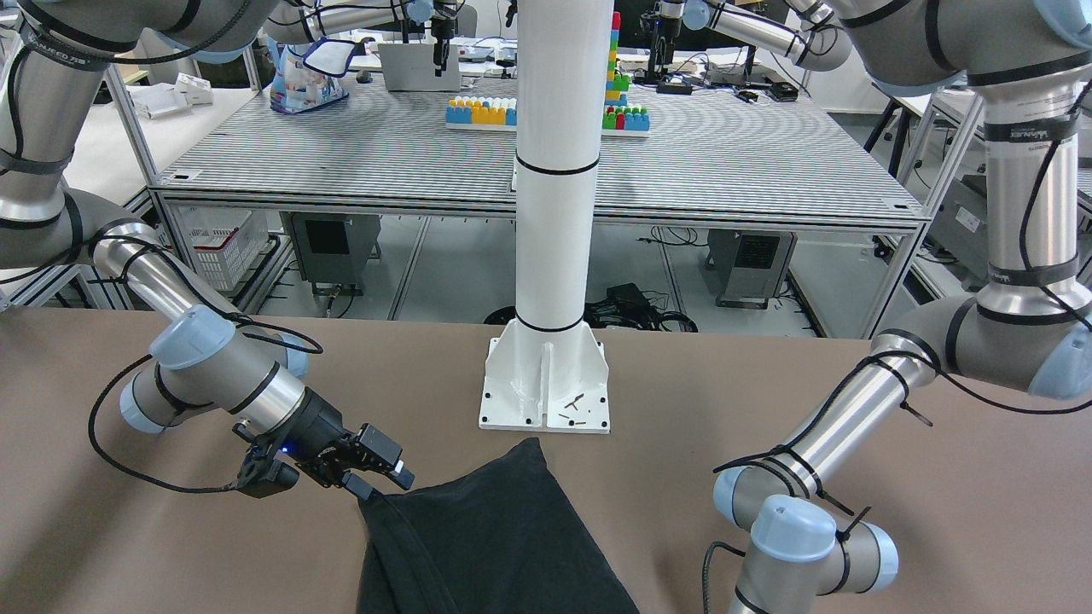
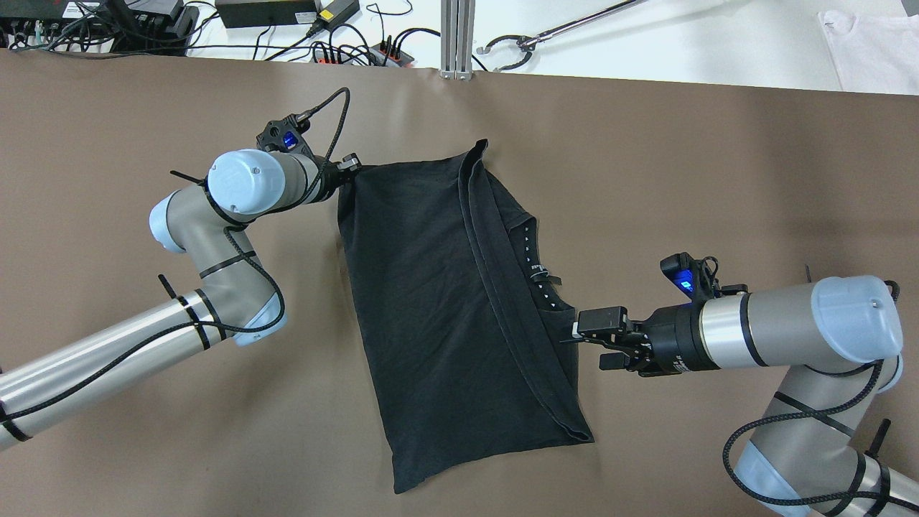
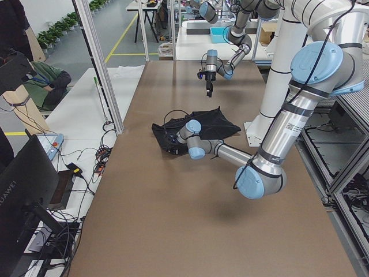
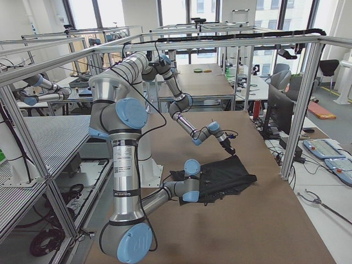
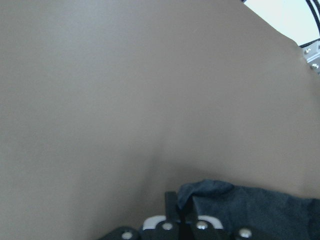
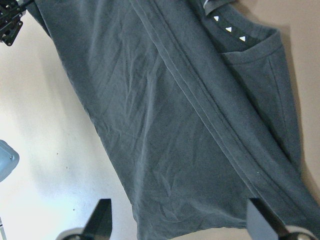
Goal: Fold clothes
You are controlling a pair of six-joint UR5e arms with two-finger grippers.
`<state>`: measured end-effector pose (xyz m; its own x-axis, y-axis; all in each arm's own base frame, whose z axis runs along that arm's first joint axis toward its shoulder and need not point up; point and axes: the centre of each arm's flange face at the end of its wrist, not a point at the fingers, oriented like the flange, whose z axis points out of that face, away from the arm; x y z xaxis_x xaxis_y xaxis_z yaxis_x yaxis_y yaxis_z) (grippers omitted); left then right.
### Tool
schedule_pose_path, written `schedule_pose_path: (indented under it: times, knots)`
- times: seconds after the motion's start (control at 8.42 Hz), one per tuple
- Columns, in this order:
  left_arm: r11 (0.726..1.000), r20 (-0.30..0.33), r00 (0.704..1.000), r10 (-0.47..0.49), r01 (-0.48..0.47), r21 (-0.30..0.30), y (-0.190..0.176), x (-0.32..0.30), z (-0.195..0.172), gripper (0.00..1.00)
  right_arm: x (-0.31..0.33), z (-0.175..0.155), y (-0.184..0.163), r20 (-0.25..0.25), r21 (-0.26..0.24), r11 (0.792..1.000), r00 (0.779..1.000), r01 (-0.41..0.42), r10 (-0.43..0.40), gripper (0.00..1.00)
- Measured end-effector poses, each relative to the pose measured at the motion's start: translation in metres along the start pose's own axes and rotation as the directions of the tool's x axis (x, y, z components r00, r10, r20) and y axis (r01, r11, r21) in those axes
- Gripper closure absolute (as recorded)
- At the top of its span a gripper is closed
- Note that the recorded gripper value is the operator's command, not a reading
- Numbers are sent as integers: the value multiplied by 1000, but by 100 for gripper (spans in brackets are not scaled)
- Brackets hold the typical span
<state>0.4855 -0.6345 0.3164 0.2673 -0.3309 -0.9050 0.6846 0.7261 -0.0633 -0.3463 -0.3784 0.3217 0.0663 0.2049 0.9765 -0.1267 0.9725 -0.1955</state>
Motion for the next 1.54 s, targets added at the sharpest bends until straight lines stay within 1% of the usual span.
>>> schedule_pose_path:
  times: [0.24, 0.47, 1.07, 1.19, 1.54]
  knots:
    - [1000, 24, 1000, 16, -16, 26, -24, 24, 18, 100, 0, 0, 0, 0, 0, 1000, 1000, 0, 0, 5]
    - [999, 44, 999, 30, -31, 39, -37, 41, 30, 100, 0, 0, 0, 0, -1, 1000, 1000, 0, 0, 5]
    - [998, 59, 998, 25, -28, 57, -38, 94, 44, 100, 1, 0, 0, -2, -1, 1000, 1000, -1, 1, 5]
    - [998, 62, 998, 26, -29, 61, -39, 95, 45, 1, 1, 0, 0, -2, -1, 1000, 1000, -1, 1, 5]
    - [996, 49, 998, 29, -33, 85, -41, 109, 40, 0, 0, -3, -3, 0, 7, 1000, 1000, 1, -1, 5]
